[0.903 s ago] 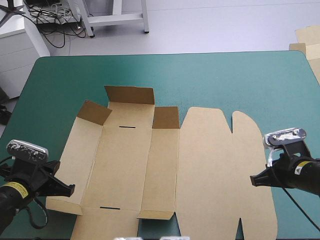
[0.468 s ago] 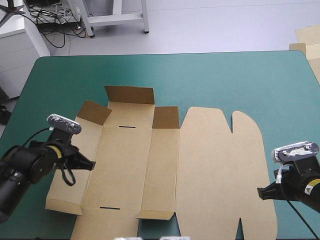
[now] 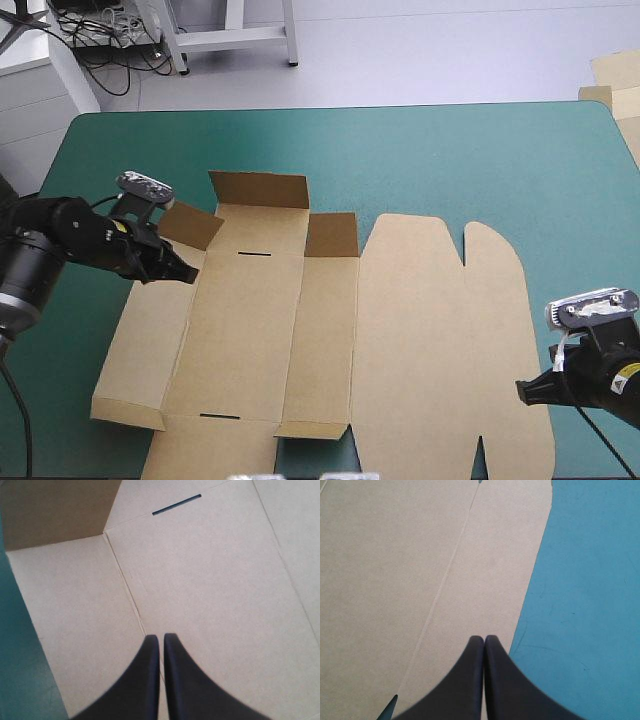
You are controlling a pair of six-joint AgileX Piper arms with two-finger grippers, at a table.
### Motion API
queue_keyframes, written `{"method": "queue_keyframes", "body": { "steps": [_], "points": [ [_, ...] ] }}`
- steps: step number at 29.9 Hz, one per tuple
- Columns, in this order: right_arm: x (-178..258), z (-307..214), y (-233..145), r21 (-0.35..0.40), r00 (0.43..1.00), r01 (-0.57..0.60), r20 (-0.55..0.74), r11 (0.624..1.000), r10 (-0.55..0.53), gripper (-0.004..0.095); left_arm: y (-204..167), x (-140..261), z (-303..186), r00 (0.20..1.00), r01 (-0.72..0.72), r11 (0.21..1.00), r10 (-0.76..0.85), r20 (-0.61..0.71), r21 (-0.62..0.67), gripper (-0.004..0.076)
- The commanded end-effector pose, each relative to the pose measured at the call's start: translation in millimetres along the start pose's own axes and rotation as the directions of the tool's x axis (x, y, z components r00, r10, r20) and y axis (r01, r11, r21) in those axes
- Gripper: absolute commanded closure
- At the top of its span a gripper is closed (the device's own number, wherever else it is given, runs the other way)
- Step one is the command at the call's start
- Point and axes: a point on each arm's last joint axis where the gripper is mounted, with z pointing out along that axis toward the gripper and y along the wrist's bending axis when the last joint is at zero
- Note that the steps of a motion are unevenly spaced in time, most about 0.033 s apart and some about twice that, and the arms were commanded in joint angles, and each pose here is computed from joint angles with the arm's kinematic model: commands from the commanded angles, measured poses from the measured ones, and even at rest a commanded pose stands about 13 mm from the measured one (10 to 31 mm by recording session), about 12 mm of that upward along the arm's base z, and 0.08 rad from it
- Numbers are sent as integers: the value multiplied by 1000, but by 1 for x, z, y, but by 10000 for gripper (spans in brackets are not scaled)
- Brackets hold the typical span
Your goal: Fold the box
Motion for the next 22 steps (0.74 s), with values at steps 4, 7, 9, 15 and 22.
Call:
{"method": "queue_keyframes", "body": {
  "steps": [4, 7, 9, 15, 22],
  "points": [
    [-8, -5, -2, 21, 998, -2, 61, 1000, 1, 928, 47, 13, -29, 992, 113, 989, -117, 47, 90, 708],
    [-8, -5, -2, 21, 998, -2, 61, 1000, 1, 928, 74, 25, -37, 977, 200, 979, -202, 67, 31, 708],
    [-8, -5, -3, 25, 998, -1, 60, 1000, -1, 928, 94, 36, -43, 955, 288, 958, -286, 81, -11, 708],
    [-7, -5, -3, 28, 998, 11, 57, 1000, -13, 928, 127, 60, -63, 858, 491, 871, -478, 189, -26, 708],
    [-7, -5, -3, 28, 998, 12, 57, 1000, -13, 928, 133, 61, -65, 821, 547, 835, -523, 228, -54, 675]
  ]
}}
